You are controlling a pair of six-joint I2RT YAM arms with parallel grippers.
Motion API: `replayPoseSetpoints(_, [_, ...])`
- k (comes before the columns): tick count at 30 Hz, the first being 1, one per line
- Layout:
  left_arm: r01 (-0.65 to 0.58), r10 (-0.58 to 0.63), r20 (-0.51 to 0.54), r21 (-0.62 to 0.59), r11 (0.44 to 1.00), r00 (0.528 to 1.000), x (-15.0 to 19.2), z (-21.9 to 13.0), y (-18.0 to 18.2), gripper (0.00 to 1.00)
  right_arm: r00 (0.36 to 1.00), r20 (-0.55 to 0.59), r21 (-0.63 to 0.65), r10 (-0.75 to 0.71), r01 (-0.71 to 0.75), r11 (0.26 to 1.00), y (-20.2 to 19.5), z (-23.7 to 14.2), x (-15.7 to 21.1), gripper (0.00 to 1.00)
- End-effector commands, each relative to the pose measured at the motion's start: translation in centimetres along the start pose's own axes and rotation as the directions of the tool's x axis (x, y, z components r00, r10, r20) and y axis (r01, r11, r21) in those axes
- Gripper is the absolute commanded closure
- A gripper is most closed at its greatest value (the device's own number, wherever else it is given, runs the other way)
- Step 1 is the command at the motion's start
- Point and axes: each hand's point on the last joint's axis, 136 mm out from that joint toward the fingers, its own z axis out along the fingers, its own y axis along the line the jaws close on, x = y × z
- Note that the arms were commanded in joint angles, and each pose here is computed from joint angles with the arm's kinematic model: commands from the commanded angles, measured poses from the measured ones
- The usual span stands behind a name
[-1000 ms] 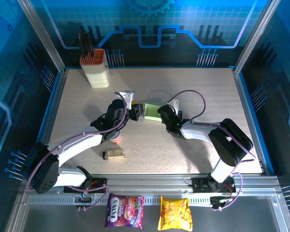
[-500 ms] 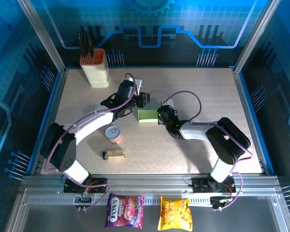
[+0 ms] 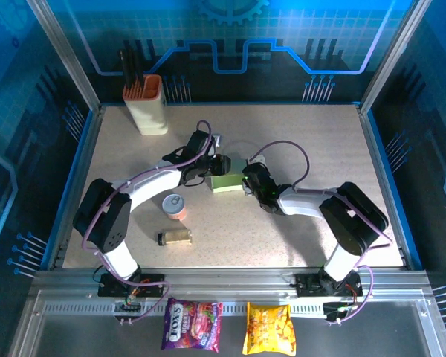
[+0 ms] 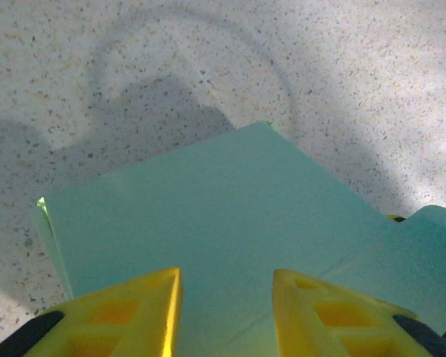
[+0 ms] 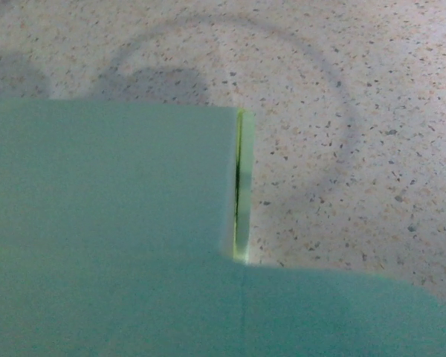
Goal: Fold the paper box
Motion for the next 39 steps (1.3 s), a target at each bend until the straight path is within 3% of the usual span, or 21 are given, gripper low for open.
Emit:
replayPoseSetpoints(1, [0.045,-0.046,-0.060,-0.009,0.999,0.997,2.0,1.1,1.0,0.63,0.999,-0.042,-0.042,-0.009,0.007,0.999,0.3,-1.8,0.9,0.79])
replayPoseSetpoints(14, [0.079,-0.085,-0.122,-0.048,0.996,0.989,5.1,3.0,2.9,0.65,0.996,-0.092,-0.082,-0.012,0.004,0.997,-2.1,-7.7,3.3,0.69])
replayPoseSetpoints(25, [0.085,-0.104,-0.200,-0.102,0.991,0.974,7.6,4.7,4.5,0.65,0.998,-0.053,-0.108,-0.033,0.027,0.994,-1.6,-8.9,-0.4,0.63])
replayPoseSetpoints(32, [0.053,-0.057,-0.090,-0.040,0.998,0.994,4.1,2.1,2.5,0.65,0.996,-0.089,-0.156,-0.029,0.015,0.988,-0.6,-7.9,-2.2,0.63])
replayPoseSetpoints(39, [0.063,-0.063,-0.001,-0.028,0.998,0.998,1.3,-0.8,1.9,0.55,0.966,-0.260,-0.233,0.011,-0.074,0.970,-0.3,-6.0,-2.2,0.61])
